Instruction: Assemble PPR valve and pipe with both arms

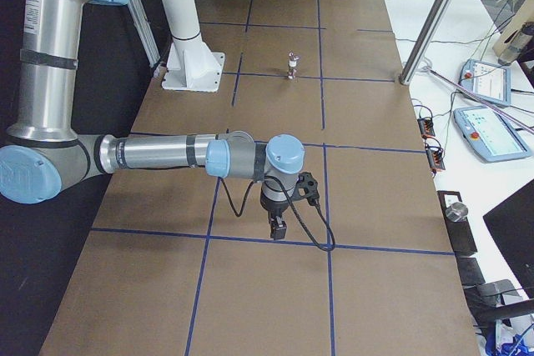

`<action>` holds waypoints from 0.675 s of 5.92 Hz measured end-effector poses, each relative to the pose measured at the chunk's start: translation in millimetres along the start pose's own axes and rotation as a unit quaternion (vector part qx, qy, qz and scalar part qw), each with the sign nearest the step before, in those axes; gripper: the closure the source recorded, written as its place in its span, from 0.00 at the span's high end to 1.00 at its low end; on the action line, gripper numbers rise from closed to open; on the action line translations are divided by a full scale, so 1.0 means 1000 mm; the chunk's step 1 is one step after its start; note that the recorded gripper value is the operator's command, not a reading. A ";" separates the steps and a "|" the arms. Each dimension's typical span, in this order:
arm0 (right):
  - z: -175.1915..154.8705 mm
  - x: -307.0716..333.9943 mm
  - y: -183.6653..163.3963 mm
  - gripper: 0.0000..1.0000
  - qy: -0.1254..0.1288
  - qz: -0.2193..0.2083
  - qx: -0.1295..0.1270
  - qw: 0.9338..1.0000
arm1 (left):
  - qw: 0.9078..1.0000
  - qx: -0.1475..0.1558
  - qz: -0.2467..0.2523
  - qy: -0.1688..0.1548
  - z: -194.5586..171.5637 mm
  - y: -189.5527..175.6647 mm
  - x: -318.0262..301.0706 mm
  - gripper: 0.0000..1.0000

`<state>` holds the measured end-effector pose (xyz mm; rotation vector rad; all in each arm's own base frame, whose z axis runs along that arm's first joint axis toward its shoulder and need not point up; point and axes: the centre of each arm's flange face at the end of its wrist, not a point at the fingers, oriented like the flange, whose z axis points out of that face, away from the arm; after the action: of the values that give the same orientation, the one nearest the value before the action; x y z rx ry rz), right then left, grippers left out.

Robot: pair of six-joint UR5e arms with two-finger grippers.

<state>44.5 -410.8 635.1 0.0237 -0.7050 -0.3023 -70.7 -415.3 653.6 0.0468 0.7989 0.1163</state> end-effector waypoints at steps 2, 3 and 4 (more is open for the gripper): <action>0.002 0.000 0.004 1.00 -0.007 0.005 0.002 1.000 | 1.000 -0.014 -0.019 0.001 0.012 0.026 -0.011 1.00; 0.002 0.000 0.004 1.00 -0.011 0.005 0.003 1.000 | 0.999 -0.020 -0.024 0.001 0.017 0.032 -0.016 1.00; 0.002 -0.001 0.004 1.00 -0.014 0.005 0.004 1.000 | 0.999 -0.024 -0.028 0.002 0.019 0.035 -0.018 1.00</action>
<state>43.7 -406.7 636.5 0.0237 -0.7335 -0.2897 -72.5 -383.0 682.9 -0.0204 0.7996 0.0833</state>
